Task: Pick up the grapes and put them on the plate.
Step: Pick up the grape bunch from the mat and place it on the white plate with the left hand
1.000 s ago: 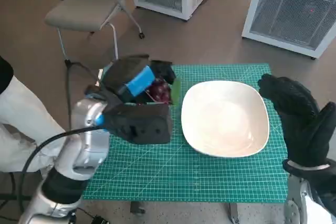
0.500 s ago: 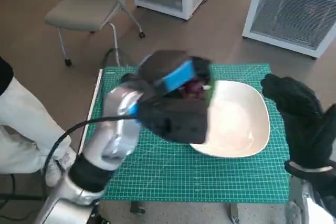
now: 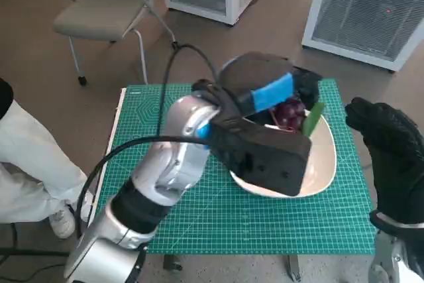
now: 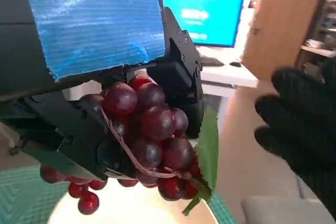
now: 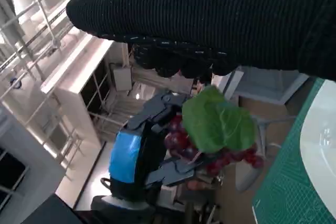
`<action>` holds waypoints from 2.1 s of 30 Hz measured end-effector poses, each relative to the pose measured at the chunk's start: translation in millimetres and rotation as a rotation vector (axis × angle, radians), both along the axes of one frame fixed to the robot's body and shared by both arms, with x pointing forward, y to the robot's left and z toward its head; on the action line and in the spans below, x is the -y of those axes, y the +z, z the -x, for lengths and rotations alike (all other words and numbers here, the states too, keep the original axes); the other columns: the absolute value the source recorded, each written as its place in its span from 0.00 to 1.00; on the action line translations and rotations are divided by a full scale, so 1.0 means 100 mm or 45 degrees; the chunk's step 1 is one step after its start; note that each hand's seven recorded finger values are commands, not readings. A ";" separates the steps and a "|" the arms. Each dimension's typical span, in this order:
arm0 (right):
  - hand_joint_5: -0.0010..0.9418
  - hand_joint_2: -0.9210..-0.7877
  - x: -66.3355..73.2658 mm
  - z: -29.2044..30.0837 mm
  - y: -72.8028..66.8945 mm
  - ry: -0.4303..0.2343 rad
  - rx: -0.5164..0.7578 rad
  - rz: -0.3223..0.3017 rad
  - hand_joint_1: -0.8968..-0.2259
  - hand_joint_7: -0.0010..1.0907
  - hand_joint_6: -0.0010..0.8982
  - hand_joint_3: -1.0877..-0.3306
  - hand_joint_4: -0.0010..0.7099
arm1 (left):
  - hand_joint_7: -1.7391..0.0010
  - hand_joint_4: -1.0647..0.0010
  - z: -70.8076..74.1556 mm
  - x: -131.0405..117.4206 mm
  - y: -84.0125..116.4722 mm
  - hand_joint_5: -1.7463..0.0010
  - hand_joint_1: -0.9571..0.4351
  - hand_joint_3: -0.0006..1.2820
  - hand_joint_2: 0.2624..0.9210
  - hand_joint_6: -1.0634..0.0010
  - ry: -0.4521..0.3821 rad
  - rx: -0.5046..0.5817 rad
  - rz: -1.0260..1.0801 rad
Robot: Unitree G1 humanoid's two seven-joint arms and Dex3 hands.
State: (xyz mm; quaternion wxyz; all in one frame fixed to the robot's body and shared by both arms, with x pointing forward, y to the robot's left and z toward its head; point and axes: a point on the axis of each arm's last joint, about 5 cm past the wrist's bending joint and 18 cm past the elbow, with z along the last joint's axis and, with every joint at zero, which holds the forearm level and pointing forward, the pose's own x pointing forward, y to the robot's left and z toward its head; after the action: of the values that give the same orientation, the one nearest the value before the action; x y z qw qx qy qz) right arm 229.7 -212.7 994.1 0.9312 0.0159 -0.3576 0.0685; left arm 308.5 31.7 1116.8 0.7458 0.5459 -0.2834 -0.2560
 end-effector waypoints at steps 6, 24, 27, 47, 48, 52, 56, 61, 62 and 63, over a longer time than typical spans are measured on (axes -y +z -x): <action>0.45 0.00 0.01 0.022 0.00 -0.016 -0.009 -0.008 0.59 0.80 0.22 0.67 0.51 | 0.44 0.33 -0.02 0.02 -0.02 0.30 0.69 0.10 0.90 0.30 -0.014 -0.006 -0.005; 0.47 0.00 0.06 0.086 0.02 -0.074 -0.009 -0.032 0.60 0.83 0.22 0.67 0.50 | 0.45 0.35 -0.10 0.24 -0.11 0.20 0.69 0.38 0.63 0.31 -0.057 -0.066 -0.032; 0.47 0.00 0.06 0.091 0.02 -0.076 -0.010 -0.033 0.60 0.83 0.21 0.68 0.50 | 0.44 0.33 -0.10 0.26 -0.12 0.20 0.69 0.43 0.57 0.32 -0.057 -0.072 -0.030; 0.48 0.00 0.06 0.119 0.00 -0.082 -0.023 -0.033 0.60 0.83 0.21 0.68 0.50 | 0.64 0.44 -0.17 0.32 -0.26 0.22 0.87 0.34 0.75 0.56 0.012 -0.175 -0.009; 0.48 0.00 0.06 0.119 0.00 -0.082 -0.024 -0.034 0.60 0.83 0.21 0.68 0.50 | 0.73 0.45 -0.18 0.32 -0.27 0.21 0.90 0.33 0.77 0.58 0.018 -0.197 -0.008; 0.48 0.00 0.06 0.116 -0.01 -0.082 -0.028 -0.035 0.60 0.83 0.22 0.68 0.50 | 0.91 0.57 -0.18 0.34 -0.28 0.33 0.84 0.20 0.89 0.62 0.034 -0.266 -0.022; 0.48 0.00 0.07 0.112 -0.02 -0.080 -0.034 -0.037 0.61 0.83 0.22 0.68 0.50 | 0.97 0.71 -0.19 0.36 -0.28 0.78 0.61 0.07 0.88 0.63 0.039 -0.273 -0.059; 0.48 0.00 0.07 0.109 -0.02 -0.076 -0.037 -0.040 0.61 0.83 0.22 0.68 0.50 | 0.99 0.72 -0.19 0.38 -0.27 0.95 0.46 0.03 0.91 0.61 0.054 -0.236 -0.122; 0.48 0.00 0.07 0.108 -0.02 -0.075 -0.038 -0.041 0.61 0.83 0.22 0.68 0.50 | 0.99 0.72 -0.19 0.38 -0.27 0.96 0.44 0.02 0.92 0.61 0.057 -0.231 -0.131; 0.48 0.00 0.07 0.108 -0.02 -0.073 -0.038 -0.042 0.61 0.83 0.22 0.68 0.50 | 0.99 0.71 -0.19 0.38 -0.27 0.97 0.43 0.02 0.93 0.61 0.059 -0.227 -0.138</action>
State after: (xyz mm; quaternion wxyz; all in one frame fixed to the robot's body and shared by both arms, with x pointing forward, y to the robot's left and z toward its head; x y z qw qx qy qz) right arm 218.9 -219.4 991.8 0.9377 0.0218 -0.3449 0.0356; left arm 327.5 -6.0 1089.4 0.7432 0.5668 -0.1888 -0.3012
